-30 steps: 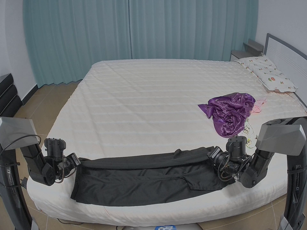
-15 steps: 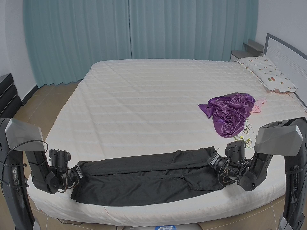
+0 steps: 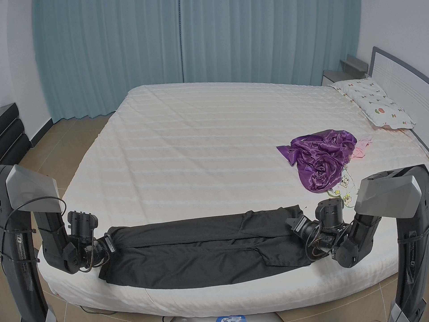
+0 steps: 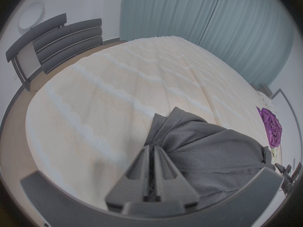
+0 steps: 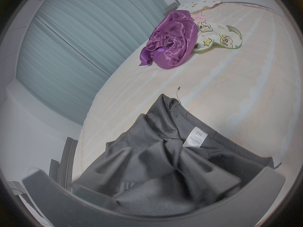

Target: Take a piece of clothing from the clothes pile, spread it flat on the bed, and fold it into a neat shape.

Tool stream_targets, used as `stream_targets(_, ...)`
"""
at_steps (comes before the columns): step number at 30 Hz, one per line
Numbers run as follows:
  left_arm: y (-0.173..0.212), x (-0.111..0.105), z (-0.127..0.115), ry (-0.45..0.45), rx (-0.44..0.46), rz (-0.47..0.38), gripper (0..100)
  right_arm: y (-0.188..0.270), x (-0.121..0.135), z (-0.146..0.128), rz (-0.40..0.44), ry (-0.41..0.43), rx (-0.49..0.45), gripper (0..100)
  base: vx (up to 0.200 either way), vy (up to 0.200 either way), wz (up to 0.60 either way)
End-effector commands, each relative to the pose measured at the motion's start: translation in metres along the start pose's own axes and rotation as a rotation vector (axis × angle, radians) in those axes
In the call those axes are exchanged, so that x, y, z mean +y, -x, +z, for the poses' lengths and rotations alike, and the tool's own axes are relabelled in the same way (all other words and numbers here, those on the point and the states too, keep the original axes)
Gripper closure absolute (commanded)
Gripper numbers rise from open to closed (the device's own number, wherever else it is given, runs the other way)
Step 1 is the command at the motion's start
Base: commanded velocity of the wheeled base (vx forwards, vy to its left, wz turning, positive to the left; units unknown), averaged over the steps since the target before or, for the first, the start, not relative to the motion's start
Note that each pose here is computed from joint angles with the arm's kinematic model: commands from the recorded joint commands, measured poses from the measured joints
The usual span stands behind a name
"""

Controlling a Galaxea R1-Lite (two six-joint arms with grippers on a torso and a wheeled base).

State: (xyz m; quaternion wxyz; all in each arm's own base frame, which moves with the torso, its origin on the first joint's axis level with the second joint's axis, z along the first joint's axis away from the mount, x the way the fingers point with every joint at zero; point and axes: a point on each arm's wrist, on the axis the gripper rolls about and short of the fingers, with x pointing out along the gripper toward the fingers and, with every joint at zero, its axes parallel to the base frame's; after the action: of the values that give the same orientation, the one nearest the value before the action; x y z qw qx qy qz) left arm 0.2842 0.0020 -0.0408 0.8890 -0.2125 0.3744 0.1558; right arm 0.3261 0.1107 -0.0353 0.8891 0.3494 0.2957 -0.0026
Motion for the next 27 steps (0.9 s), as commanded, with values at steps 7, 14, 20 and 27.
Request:
stream_targets(7,0.015,0.000,0.010,0.029,-0.042,-0.027,0,0.016,-0.005,0.015,0.002,-0.031,-0.042,0,0.000,0.000,0.00)
stream_targets(14,0.058,0.013,0.022,0.056,-0.026,-0.184,0,0.030,-0.007,0.024,0.018,-0.045,-0.036,0,0.000,0.000,0.00)
stream_targets(20,0.069,0.031,0.006,-0.086,0.079,-0.258,0,0.030,-0.008,0.019,0.017,-0.041,-0.019,0,0.000,0.000,0.00)
stream_targets(27,0.040,0.042,-0.017,-0.271,0.155,-0.249,0,0.031,-0.008,0.015,0.020,-0.034,0.001,0,0.000,0.000,0.00)
